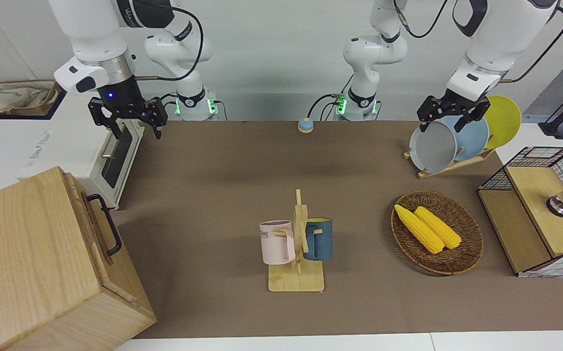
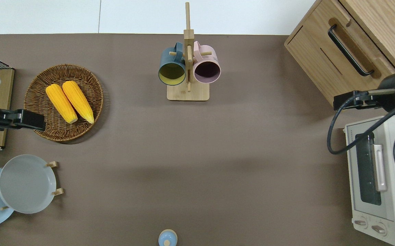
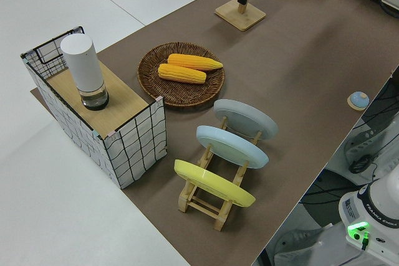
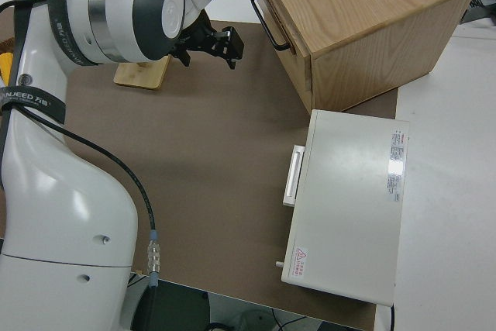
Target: Slide drawer open with right arm
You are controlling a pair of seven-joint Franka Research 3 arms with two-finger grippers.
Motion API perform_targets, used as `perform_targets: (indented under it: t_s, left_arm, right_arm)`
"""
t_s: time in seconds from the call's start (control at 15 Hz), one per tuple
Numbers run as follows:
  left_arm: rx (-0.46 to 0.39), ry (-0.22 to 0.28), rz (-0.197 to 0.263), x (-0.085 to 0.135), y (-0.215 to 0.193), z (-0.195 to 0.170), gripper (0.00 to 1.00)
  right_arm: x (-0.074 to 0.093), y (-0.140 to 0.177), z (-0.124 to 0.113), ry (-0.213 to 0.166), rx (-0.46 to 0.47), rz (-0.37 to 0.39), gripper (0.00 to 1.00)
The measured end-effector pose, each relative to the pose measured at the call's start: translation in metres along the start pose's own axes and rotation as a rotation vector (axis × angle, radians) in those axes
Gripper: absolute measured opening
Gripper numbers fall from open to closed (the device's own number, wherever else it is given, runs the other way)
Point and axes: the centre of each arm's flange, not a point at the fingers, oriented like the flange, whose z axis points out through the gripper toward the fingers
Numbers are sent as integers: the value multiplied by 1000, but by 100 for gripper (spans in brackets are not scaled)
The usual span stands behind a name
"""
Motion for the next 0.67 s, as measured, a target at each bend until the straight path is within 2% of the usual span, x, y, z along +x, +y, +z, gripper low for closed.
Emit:
perform_targets:
  t_s: [0.33, 0.67]
  left_arm:
    - [0, 0, 0, 0, 0, 0, 100]
    - [0, 0, 0, 0, 0, 0, 100]
  right_arm:
    - [3, -1, 8, -12, -7, 4, 99]
    - [5, -3, 9, -3, -169, -36, 99]
